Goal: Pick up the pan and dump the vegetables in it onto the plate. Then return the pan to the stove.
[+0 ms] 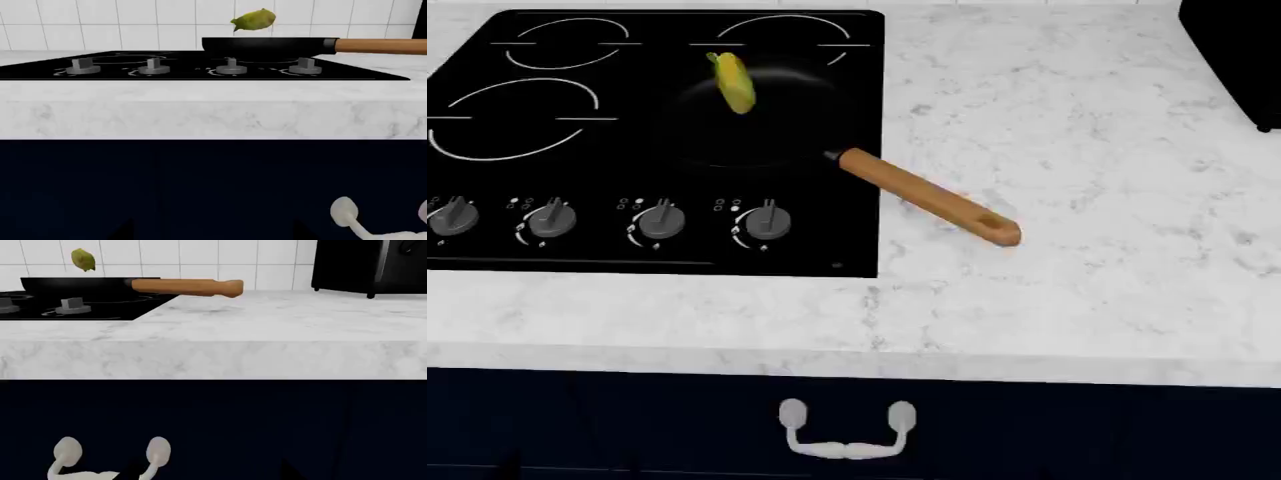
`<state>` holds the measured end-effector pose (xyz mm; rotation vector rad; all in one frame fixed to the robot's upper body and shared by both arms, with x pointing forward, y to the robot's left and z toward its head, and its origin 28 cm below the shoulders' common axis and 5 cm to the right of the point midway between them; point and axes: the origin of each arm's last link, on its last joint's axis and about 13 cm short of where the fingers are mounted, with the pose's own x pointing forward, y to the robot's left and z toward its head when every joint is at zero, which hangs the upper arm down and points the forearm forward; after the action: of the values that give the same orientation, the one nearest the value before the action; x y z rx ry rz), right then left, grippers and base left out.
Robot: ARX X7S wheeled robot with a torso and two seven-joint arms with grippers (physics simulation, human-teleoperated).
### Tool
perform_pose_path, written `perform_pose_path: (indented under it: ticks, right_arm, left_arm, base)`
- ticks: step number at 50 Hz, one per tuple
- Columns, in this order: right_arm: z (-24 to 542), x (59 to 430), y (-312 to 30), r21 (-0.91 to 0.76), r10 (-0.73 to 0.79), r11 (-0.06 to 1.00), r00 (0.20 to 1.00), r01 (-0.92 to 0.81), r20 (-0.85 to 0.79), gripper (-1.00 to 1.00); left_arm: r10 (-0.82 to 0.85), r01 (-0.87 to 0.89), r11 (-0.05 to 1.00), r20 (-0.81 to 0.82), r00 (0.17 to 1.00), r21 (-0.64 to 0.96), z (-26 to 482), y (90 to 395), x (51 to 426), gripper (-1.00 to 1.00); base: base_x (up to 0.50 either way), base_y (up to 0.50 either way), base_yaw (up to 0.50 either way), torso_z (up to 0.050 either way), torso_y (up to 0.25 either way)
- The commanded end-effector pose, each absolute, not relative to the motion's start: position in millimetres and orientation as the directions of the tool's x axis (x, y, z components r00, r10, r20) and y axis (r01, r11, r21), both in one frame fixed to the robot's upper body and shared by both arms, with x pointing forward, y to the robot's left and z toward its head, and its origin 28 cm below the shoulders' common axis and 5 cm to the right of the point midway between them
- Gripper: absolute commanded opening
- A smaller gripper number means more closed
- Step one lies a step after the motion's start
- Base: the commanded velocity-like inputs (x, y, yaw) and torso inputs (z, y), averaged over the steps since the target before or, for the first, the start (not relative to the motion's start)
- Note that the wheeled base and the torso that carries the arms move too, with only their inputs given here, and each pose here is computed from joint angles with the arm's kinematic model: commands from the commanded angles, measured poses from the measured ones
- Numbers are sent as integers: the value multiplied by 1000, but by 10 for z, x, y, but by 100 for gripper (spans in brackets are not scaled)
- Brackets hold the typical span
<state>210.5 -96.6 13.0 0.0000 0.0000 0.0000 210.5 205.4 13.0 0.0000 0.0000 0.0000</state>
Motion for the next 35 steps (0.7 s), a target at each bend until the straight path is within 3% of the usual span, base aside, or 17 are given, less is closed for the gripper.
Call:
perform_pose_path:
  ticks: [1,15,16,17,25,35]
  right_arm:
    - [130,2105,-963,0,0,1000,1000,0,0,100]
    - [173,2074,-955,-22,-12,1000,1000,12,1,100]
    - [235,1320,-1312,-156,-330,937,939,313,-98,100]
    - [138,2086,-967,12,8,1000,1000,-8,1,100]
    - [161,2097,-945,9,29,1000,1000,-29,3,100]
    - [376,2043,-988,-31,59,998,998,-59,-2,100]
  left_arm:
    - [0,0,1000,0,1000,0,130,2055,2105,100]
    - [-20,17,998,43,999,67,172,2032,2026,100]
    - [124,-126,992,-195,973,1,-244,2234,1581,100]
    - [14,-14,1000,-24,1000,5,129,2051,2123,100]
    - [18,-17,999,-19,1000,43,148,2042,2088,100]
    - [-32,31,998,1,1000,47,492,2081,2010,100]
  base:
    - [0,0,0,0,0]
    - [0,0,0,2,7]
    - [-10,-5,0,0,0]
    - [0,0,0,0,0]
    - [0,0,0,-5,0]
    - [0,0,0,47,61]
